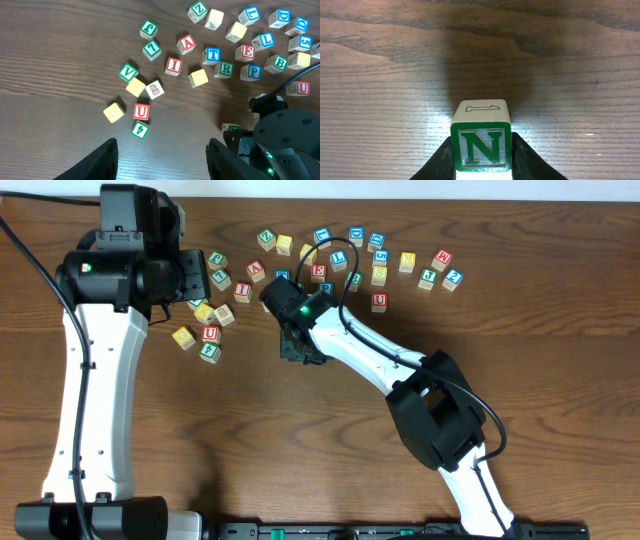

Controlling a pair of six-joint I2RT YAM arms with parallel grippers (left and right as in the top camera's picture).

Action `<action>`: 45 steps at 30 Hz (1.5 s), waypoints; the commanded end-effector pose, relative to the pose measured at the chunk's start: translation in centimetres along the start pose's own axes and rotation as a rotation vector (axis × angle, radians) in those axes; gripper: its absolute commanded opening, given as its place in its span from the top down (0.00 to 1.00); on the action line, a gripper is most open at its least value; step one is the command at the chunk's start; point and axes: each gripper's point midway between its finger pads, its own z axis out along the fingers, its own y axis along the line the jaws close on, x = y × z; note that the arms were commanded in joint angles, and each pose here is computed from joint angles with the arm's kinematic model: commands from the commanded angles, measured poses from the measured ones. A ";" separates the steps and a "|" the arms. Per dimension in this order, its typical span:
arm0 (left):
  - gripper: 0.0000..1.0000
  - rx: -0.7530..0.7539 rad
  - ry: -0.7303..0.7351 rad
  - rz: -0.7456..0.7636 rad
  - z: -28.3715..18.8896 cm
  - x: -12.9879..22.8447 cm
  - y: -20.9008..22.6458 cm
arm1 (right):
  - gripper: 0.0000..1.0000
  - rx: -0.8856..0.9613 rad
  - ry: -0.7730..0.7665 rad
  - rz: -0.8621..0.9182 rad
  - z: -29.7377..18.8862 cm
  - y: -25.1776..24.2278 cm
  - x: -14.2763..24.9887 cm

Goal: Spell out NEURIPS

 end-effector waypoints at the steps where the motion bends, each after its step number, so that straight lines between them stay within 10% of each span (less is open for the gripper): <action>1: 0.44 -0.008 -0.006 -0.005 -0.2 -0.1 0.1 | 0.71 0.002 0.010 -0.019 0.6 0.4 0.4; 45: 0.44 -0.008 -0.006 -0.005 -0.3 -0.1 0.1 | 0.73 -0.067 0.024 0.024 0.9 1.9 0.4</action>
